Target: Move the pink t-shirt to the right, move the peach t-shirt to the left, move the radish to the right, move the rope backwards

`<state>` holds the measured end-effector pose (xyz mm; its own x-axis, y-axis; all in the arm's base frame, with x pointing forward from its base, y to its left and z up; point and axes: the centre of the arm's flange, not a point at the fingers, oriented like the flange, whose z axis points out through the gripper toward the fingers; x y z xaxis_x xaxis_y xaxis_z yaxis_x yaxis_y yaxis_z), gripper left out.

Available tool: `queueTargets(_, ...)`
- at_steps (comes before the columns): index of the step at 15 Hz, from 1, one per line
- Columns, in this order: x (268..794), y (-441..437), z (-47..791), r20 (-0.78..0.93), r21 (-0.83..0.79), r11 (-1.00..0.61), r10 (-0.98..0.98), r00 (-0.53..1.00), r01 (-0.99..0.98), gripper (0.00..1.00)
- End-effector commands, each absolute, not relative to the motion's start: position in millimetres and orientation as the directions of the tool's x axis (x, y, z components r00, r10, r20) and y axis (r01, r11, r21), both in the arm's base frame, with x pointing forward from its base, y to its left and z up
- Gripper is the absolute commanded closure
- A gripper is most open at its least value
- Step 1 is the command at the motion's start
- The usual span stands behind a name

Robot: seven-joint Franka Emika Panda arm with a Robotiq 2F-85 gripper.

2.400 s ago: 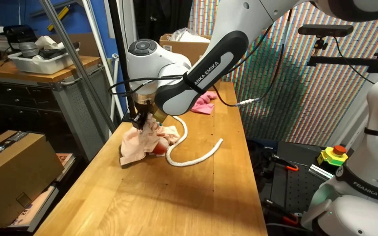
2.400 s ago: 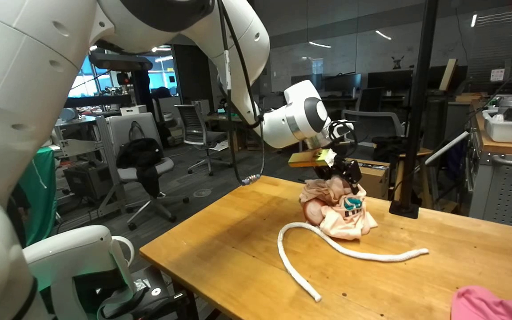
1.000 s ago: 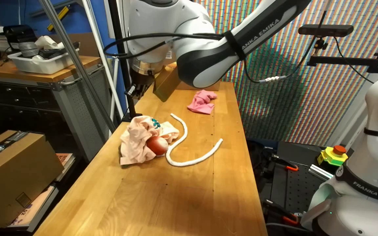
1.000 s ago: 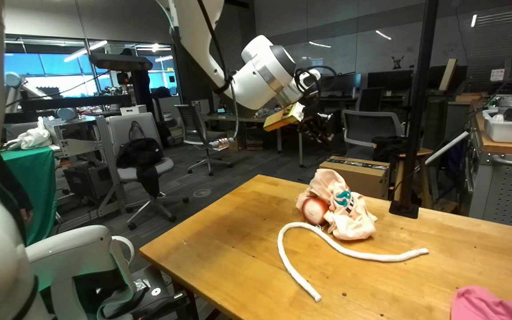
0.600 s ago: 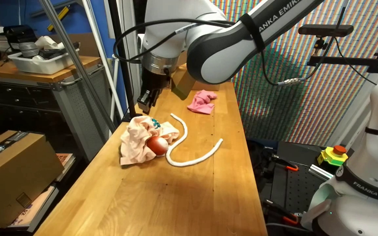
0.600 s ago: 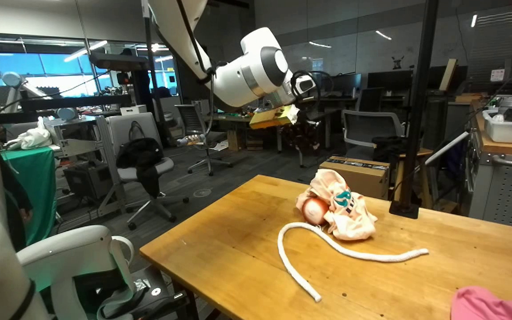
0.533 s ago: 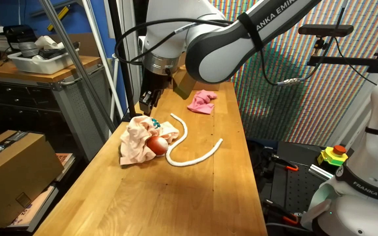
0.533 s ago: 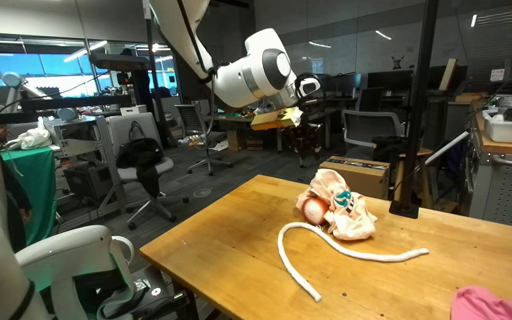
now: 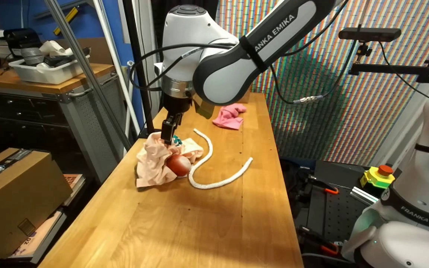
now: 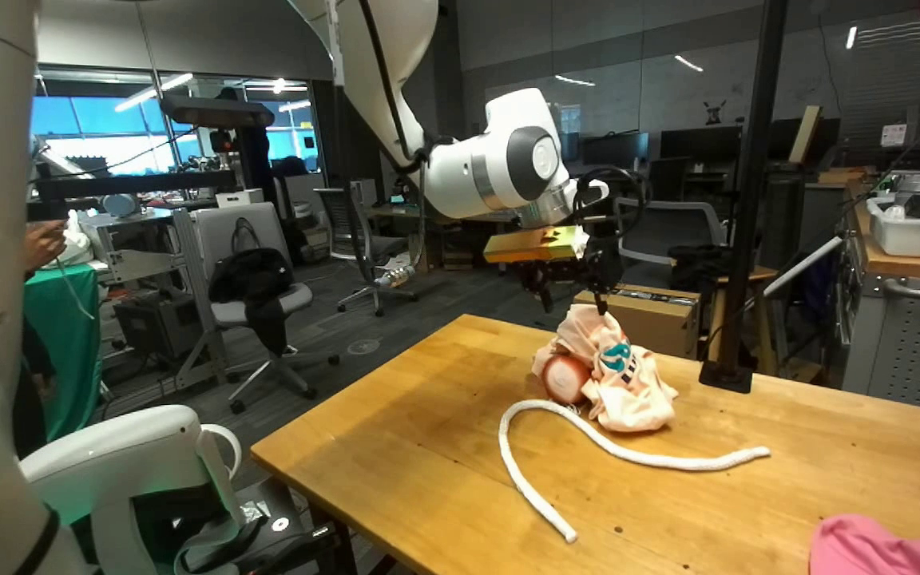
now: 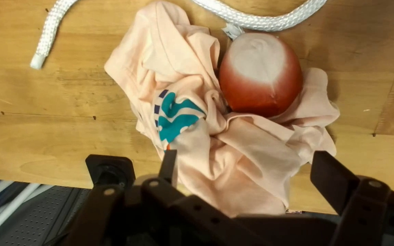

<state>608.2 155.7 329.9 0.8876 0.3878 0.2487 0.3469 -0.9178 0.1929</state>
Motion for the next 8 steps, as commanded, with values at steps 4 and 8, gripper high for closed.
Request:
queueTargets(4, 659.1, 172.2, 302.2, 0.246, 0.176, -0.905, 0.421, 0.873, 0.387, 0.00)
queueTargets(8, 671.9, 174.4, 283.5, 0.228, 0.162, -0.902, 0.428, 0.874, 0.400, 0.00)
